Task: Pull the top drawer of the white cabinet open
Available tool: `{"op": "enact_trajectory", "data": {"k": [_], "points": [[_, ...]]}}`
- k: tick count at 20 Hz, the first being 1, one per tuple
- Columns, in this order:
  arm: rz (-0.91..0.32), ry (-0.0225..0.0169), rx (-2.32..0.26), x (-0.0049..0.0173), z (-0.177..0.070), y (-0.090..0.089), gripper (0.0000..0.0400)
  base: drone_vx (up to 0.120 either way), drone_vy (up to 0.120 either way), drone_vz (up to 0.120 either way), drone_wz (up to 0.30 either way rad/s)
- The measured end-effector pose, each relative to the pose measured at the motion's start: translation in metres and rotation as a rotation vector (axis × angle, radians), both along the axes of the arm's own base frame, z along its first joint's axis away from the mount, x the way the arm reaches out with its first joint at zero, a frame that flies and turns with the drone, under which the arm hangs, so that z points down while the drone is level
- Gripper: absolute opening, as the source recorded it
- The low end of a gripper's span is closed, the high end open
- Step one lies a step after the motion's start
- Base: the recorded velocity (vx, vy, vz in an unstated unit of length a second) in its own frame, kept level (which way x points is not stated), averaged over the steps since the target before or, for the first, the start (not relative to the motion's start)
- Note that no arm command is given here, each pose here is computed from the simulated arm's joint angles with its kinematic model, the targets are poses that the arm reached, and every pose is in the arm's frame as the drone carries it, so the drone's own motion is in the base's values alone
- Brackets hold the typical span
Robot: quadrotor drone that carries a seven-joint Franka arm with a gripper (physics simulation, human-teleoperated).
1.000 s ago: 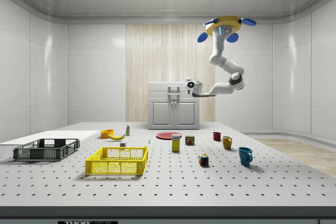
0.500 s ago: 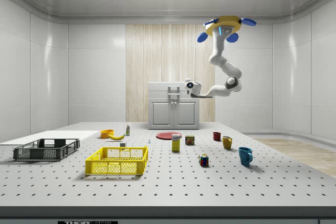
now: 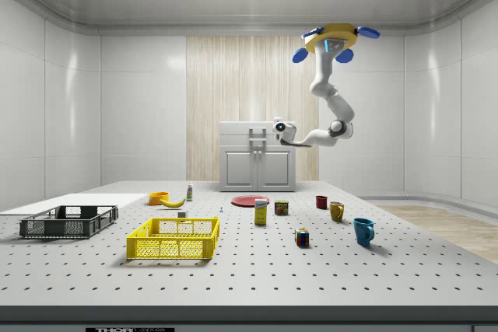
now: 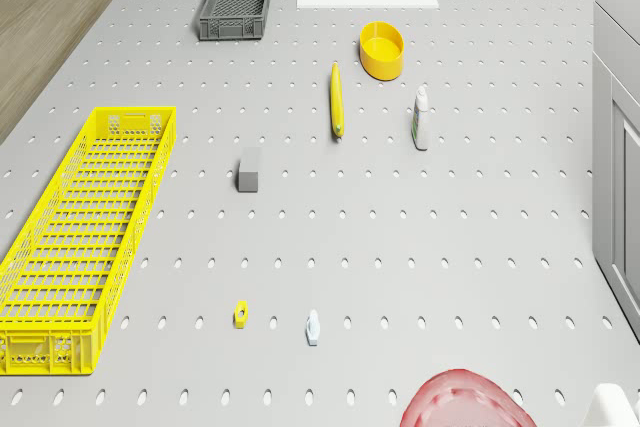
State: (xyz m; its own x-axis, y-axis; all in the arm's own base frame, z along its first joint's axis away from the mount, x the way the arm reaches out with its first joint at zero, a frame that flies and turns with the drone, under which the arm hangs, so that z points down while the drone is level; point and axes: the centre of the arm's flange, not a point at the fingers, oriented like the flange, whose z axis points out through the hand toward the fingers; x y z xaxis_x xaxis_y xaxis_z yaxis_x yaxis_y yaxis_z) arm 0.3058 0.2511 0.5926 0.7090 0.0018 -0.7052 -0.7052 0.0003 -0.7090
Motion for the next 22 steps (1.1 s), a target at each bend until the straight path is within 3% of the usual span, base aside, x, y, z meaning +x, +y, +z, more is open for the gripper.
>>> {"op": "enact_trajectory", "data": {"k": [9,22], "points": [[0.000,-0.0001,0.000,0.0002,0.000,0.048,0.0305,0.000,0.000,0.000,0.000],[-0.001,-0.0002,0.001,0.0007,-0.015,0.074,0.0305,0.000,0.000,0.000,0.000]]}}
